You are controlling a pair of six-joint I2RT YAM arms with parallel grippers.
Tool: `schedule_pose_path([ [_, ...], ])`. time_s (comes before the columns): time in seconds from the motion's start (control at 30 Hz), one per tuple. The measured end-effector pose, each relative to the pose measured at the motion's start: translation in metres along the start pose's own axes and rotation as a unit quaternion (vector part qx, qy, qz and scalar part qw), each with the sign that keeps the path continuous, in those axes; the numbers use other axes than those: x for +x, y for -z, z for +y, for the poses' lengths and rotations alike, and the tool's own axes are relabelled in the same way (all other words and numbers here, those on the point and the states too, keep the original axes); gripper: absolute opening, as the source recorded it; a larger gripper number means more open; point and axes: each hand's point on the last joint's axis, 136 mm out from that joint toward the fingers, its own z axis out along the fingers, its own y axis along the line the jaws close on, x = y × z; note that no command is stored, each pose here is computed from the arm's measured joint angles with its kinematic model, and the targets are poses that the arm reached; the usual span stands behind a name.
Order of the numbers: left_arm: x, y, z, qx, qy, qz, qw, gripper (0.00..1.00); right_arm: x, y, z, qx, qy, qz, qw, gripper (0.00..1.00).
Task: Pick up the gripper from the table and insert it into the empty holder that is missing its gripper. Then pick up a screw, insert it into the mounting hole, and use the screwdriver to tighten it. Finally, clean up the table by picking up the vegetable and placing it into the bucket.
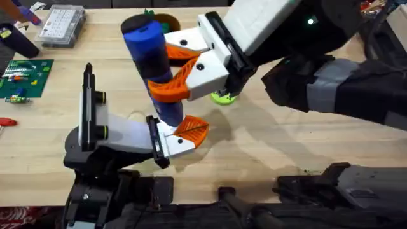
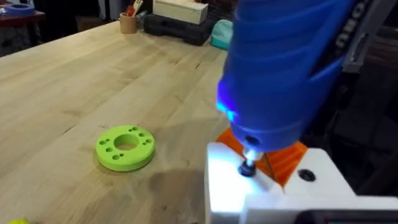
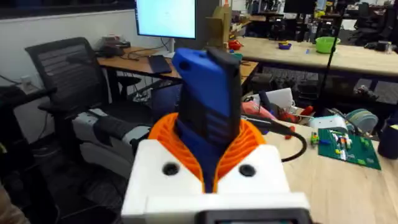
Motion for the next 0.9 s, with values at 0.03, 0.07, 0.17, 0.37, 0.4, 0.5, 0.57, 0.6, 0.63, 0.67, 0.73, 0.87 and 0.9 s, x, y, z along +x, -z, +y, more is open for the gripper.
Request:
schedule_pose_path([
  [0.03, 0.0, 0.0, 0.0, 0.0, 0.0, 0.0, 1.0, 0.018, 0.0001, 0.0, 0.0, 0.0, 0.0, 0.0, 1.0, 0.051],
  [0.07, 0.0, 0.0, 0.0, 0.0, 0.0, 0.0, 1.0, 0.018, 0.0002, 0.0, 0.0, 0.0, 0.0, 0.0, 1.0, 0.052],
  [0.17, 0.0, 0.0, -0.0001, 0.0, 0.0, 0.0, 1.0, 0.018, 0.0018, -0.0008, -0.0001, 0.0, -0.001, 0.002, 1.0, 0.05],
  [0.37, 0.0, 0.0, 0.0, 0.0, 0.001, 0.0, 1.0, 0.018, 0.002, -0.0033, 0.0022, -0.005, 0.006, 0.002, 1.0, 0.051],
  [0.4, 0.0, 0.0, 0.0, 0.0, 0.001, 0.0, 1.0, 0.018, 0.0019, -0.0033, 0.0023, -0.005, 0.006, 0.002, 1.0, 0.051],
  [0.5, 0.0, 0.0, 0.0, 0.0, 0.001, 0.0, 1.0, 0.018, 0.002, -0.0033, 0.0023, -0.005, 0.007, 0.002, 1.0, 0.049],
  [0.57, 0.0, 0.0, 0.0, 0.0, 0.001, 0.0, 1.0, 0.018, 0.0021, -0.0033, 0.0022, -0.005, 0.007, 0.002, 1.0, 0.051],
  [0.6, 0.0, 0.0, 0.0, 0.0, 0.001, 0.0, 1.0, 0.018, 0.0021, -0.0033, 0.0022, -0.005, 0.007, 0.002, 1.0, 0.051],
  [0.63, 0.0, 0.0, 0.0, 0.0, 0.001, 0.0, 1.0, 0.018, 0.002, -0.0033, 0.0023, -0.005, 0.007, 0.002, 1.0, 0.051],
  [0.67, 0.0, 0.0, 0.0, 0.0, 0.001, 0.0, 1.0, 0.018, 0.002, -0.0033, 0.0022, -0.005, 0.007, 0.002, 1.0, 0.05],
  [0.73, 0.0, 0.0, 0.0, 0.0, 0.001, 0.0, 1.0, 0.018, 0.002, -0.0033, 0.0023, -0.005, 0.007, 0.002, 1.0, 0.049],
  [0.87, 0.0, 0.0, 0.0001, 0.0, 0.001, 0.0, 1.0, 0.018, 0.0024, -0.0033, 0.002, -0.004, 0.01, 0.002, 1.0, 0.051],
  [0.9, 0.0, 0.0, 0.0001, 0.0, 0.001, 0.0, 1.0, 0.018, 0.0024, -0.0033, 0.002, -0.004, 0.011, 0.002, 1.0, 0.05],
])
